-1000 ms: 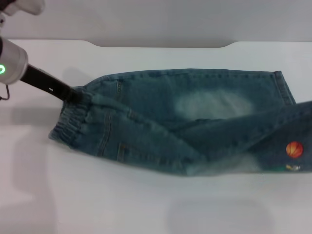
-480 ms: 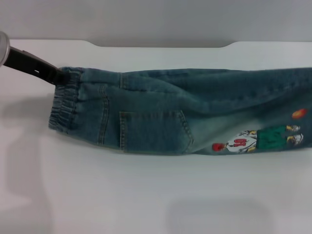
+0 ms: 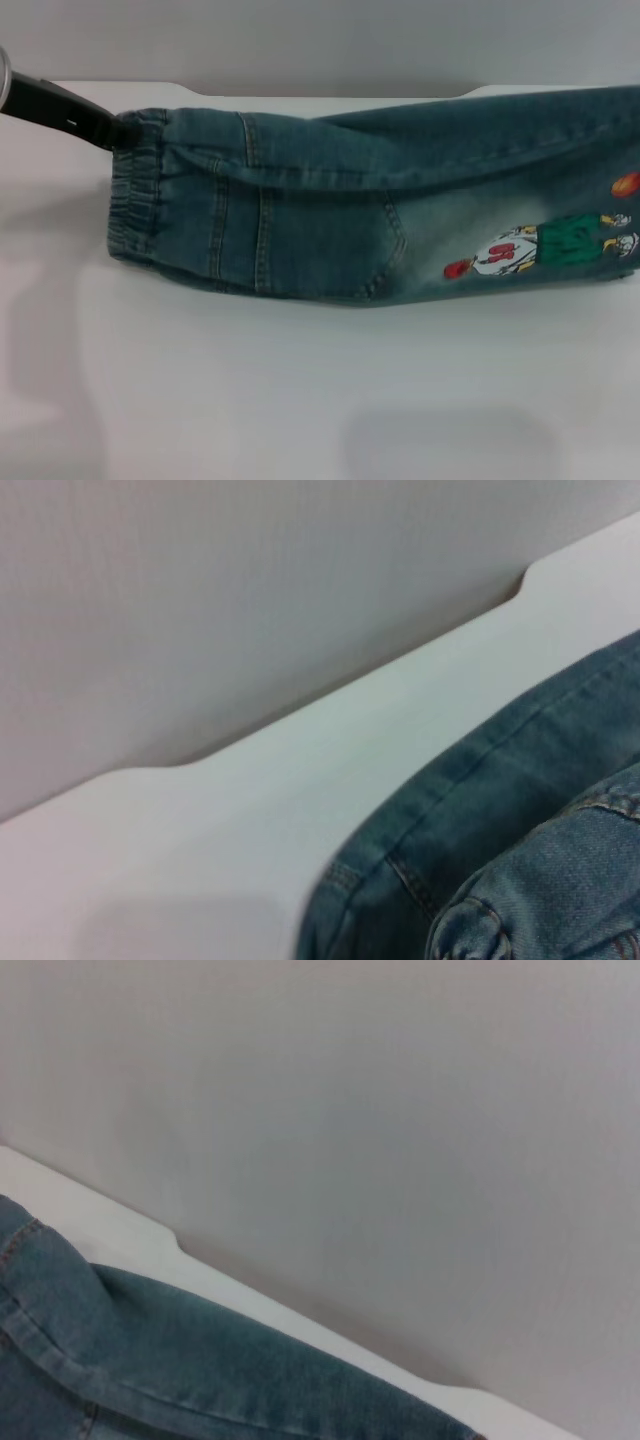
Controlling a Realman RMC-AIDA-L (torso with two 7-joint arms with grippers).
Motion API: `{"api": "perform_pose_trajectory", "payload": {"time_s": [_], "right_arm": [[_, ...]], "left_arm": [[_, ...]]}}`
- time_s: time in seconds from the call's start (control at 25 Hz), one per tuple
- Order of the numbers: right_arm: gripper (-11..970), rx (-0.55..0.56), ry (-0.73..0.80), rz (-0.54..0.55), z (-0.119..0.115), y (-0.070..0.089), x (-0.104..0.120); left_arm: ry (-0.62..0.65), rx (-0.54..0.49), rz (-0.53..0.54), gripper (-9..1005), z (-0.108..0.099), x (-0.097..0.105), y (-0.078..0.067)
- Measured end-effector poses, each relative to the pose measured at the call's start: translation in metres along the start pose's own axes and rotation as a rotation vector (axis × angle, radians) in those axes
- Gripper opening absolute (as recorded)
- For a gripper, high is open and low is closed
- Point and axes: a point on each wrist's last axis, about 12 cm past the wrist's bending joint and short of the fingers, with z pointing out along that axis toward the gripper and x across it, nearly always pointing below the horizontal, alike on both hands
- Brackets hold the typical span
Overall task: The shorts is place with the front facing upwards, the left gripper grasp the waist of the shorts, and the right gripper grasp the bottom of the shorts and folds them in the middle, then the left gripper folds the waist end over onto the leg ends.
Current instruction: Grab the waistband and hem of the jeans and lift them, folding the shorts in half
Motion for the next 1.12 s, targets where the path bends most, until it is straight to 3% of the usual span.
{"api": "perform_pose_trajectory", "payload": {"time_s": [0.28,0.68,1.12], "right_arm": [[23,0.065,-0.027,0.021,0.003,-0.007,0.001],[24,0.064,-0.030,0.061,0.016,-0.011,0.010],[24,0.033,-0.022,0.004,0.010,0.004,0.004]], "left_arm": [[-0.030,-0.011,-0.001,45,0.001,-0.003,0.000],[-0.061,-0.001,-0.010,46,0.008,-0.005,-0.003],[-0.090,0.000,-0.022,45,0.005,-0.003,-0.002]]}}
